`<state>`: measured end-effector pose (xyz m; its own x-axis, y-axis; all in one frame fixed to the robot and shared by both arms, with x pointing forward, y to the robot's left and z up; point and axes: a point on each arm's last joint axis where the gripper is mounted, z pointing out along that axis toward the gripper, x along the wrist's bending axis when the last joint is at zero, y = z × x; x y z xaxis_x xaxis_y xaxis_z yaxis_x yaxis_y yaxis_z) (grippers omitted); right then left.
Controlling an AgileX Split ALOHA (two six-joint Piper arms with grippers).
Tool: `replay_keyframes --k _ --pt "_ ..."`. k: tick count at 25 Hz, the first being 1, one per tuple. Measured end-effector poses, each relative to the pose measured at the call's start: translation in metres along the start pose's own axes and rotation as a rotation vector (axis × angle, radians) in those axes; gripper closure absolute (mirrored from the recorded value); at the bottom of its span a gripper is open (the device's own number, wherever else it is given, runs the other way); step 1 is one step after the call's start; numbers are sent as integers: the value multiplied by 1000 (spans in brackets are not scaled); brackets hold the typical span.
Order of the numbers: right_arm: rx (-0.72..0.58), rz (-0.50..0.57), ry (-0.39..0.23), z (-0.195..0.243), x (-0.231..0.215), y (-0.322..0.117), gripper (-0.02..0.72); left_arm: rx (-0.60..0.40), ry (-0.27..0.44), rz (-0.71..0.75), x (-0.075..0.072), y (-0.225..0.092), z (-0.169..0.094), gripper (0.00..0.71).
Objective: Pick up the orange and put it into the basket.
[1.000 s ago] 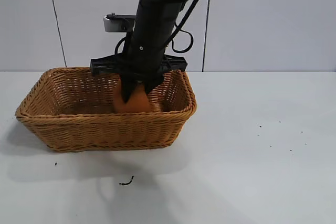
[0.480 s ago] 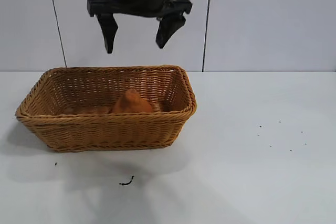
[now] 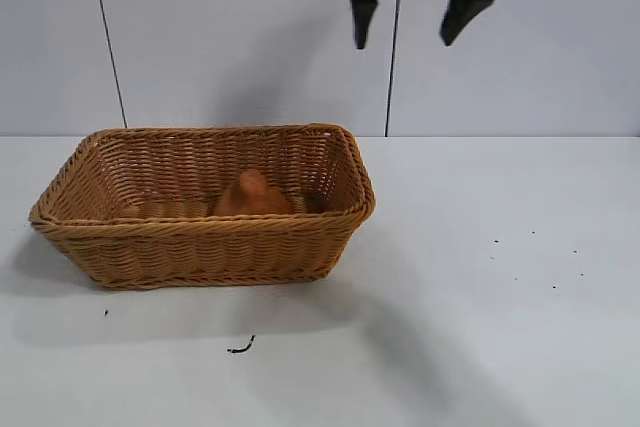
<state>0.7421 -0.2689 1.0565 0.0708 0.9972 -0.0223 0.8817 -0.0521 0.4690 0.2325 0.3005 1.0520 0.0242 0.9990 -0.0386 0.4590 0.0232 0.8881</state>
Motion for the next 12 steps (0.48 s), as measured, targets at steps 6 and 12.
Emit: replay_keyframes --k 6,12 --pt "9 72 18 2 -32 2 31 0 0 0 0 0 0 44" --pt "11 71 40 2 -30 2 31 0 0 0 0 0 0 44"
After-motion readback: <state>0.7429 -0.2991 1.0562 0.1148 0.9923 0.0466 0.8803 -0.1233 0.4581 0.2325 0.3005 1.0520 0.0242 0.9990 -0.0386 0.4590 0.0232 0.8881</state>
